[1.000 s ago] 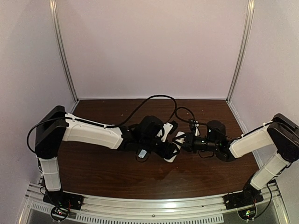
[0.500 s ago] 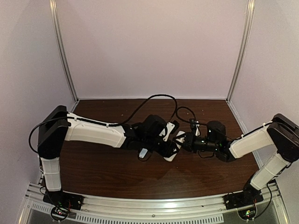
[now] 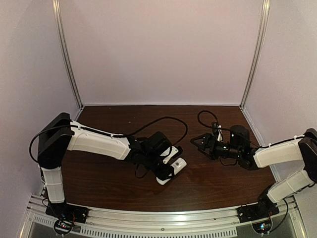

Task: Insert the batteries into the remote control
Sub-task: Place the remote control without the battery cover at the center of the board.

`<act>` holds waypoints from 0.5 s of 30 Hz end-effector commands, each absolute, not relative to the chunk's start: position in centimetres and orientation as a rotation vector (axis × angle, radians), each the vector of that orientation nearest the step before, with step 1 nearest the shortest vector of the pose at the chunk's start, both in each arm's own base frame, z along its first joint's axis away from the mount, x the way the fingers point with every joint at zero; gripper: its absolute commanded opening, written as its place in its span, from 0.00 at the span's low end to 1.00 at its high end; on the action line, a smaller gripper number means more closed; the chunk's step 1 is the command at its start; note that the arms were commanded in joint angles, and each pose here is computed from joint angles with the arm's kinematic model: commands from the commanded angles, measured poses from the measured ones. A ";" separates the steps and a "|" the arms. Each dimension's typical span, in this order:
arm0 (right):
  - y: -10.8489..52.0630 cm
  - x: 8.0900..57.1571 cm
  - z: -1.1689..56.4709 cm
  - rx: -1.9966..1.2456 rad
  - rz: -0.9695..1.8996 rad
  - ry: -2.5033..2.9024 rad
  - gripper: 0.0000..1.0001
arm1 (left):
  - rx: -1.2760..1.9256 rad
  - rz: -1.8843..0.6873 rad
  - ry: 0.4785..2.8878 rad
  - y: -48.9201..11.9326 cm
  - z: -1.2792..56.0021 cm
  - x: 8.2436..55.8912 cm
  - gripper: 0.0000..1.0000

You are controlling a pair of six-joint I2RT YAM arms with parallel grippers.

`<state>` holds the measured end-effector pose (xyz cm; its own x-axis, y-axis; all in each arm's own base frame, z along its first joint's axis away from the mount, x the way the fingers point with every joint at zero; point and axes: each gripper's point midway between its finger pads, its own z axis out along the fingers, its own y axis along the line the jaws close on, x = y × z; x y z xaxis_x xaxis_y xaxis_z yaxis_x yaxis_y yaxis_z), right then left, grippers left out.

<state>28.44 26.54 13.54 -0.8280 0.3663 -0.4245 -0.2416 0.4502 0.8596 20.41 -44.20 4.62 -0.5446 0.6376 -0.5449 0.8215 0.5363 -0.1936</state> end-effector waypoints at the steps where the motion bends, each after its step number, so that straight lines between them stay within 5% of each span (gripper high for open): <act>1: 23.9 28.1 12.2 0.094 1.272 2.183 0.99 | 1.314 -0.555 2.384 -41.8 4.8 20.0 0.22; 15: 19.2 28.0 16.9 0.083 1.186 2.006 1.00 | 1.466 -0.460 2.480 -40.0 1.6 20.1 0.31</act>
